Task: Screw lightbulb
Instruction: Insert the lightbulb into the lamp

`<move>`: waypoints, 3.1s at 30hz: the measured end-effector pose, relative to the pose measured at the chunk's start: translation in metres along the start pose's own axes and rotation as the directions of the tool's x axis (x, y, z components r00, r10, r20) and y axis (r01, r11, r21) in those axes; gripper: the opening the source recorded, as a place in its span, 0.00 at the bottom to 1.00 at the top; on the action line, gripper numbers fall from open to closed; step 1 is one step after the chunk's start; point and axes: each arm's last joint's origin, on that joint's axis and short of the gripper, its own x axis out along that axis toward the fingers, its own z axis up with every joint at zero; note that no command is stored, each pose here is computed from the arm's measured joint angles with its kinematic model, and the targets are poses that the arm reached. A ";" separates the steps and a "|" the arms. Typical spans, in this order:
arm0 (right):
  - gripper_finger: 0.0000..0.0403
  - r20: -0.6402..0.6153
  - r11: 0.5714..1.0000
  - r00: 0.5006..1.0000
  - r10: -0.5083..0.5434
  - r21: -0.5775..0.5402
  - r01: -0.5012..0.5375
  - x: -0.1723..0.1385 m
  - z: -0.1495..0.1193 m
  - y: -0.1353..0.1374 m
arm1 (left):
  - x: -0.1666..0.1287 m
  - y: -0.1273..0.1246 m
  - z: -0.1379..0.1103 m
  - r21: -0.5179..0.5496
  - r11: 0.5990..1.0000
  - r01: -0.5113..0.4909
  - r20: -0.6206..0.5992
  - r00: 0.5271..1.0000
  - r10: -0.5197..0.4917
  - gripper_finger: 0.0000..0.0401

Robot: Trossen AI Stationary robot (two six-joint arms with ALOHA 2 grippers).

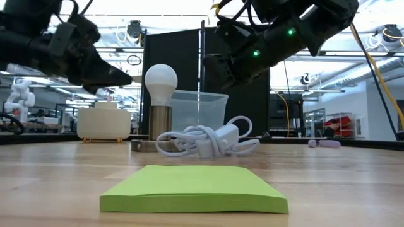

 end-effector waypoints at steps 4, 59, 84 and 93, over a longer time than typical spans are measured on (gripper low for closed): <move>0.00 -0.007 1.000 1.000 -0.004 -0.020 0.003 0.001 -0.001 -0.001 | 0.016 -0.007 -0.003 0.071 0.997 -0.004 -0.067 0.998 0.009 0.21; 0.25 0.004 0.917 0.919 0.395 -0.068 -0.393 -0.088 0.078 -0.090 | 0.158 0.007 -0.031 0.173 0.984 0.040 -0.126 0.992 -0.018 0.44; 0.84 -0.621 0.812 0.665 0.415 -0.076 -0.578 -0.037 0.131 -0.063 | 0.199 0.002 -0.024 0.190 0.980 0.056 -0.093 0.995 -0.038 0.49; 0.84 -0.685 0.789 0.597 0.419 -0.051 -0.612 0.003 0.133 -0.062 | 0.199 0.002 -0.024 0.184 0.982 0.054 -0.093 0.995 -0.038 0.49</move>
